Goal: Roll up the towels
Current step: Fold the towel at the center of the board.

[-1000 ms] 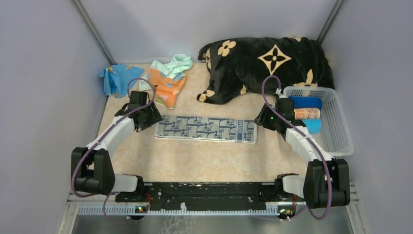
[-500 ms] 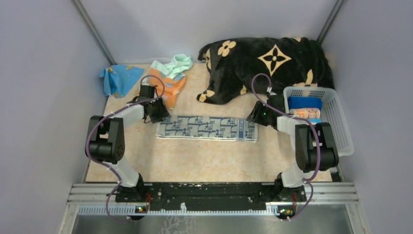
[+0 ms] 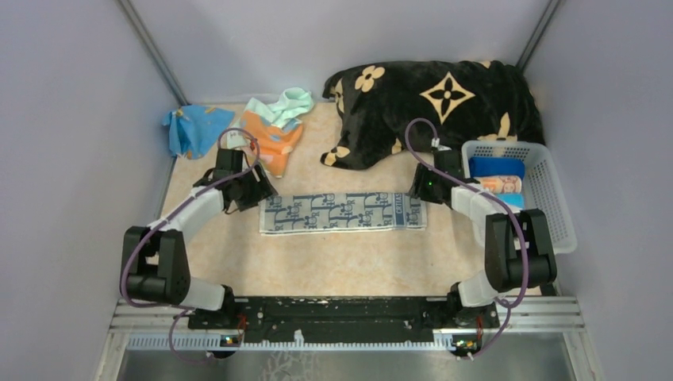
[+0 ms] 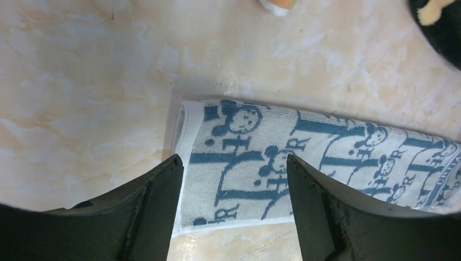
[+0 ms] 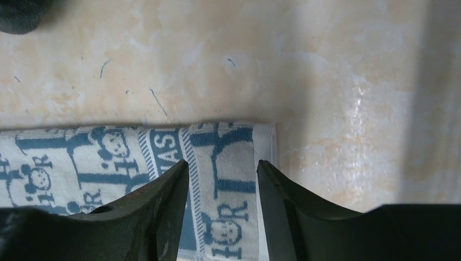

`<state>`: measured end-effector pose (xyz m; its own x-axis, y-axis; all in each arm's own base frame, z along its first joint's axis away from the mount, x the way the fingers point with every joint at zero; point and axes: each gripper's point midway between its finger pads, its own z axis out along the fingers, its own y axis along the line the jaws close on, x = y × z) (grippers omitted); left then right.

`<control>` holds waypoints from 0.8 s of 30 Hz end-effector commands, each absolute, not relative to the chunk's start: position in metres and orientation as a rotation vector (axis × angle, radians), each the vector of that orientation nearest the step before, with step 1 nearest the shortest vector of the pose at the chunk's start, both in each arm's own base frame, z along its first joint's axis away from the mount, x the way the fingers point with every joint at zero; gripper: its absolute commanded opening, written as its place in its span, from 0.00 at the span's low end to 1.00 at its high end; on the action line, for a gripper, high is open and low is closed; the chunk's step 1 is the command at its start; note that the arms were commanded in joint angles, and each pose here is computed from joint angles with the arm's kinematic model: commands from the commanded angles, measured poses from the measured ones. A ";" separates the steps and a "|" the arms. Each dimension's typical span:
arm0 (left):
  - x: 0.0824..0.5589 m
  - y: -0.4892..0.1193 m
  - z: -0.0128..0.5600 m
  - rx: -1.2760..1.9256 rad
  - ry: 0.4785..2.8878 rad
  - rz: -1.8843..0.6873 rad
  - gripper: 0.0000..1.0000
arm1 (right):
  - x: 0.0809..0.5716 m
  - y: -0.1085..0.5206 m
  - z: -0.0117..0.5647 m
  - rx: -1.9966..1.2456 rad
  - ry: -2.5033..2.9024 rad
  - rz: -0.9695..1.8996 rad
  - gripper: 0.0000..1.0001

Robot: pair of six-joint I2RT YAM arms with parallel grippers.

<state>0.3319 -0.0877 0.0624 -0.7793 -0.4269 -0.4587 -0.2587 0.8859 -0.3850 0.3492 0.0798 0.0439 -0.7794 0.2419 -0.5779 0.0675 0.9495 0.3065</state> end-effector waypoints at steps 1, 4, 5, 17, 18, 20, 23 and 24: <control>0.328 -0.084 0.092 -0.406 2.462 -0.398 0.77 | 0.335 0.059 0.062 0.210 2.487 0.171 0.51; 0.326 -0.079 0.107 -0.352 2.431 -0.366 0.80 | 0.321 0.056 0.052 0.202 2.559 0.142 0.51; 0.325 -0.077 0.111 -0.325 2.424 -0.354 0.80 | 0.318 0.056 0.049 0.196 2.579 0.146 0.51; 0.316 -0.070 0.144 -0.150 2.352 -0.302 0.83 | 0.308 0.069 0.019 0.129 2.722 0.156 0.48; 0.315 -0.071 0.145 -0.137 2.354 -0.309 0.83 | 0.304 0.068 0.015 0.134 2.748 0.143 0.48; 0.313 -0.073 0.147 -0.108 2.349 -0.319 0.83 | 0.295 0.066 0.004 0.147 2.811 0.108 0.46; 0.312 -0.072 0.147 -0.084 2.334 -0.314 0.83 | 0.281 0.063 -0.013 0.138 2.906 0.051 0.42; 0.311 -0.071 0.147 -0.086 2.333 -0.310 0.83 | 0.276 0.064 -0.018 0.130 2.933 0.041 0.40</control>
<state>0.3100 -0.0719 0.1304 -0.7364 -0.1931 -0.6484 -0.0200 0.9642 -0.2643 0.3082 0.0647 0.0186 -0.9239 0.1221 -0.3627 0.0900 0.9905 0.1041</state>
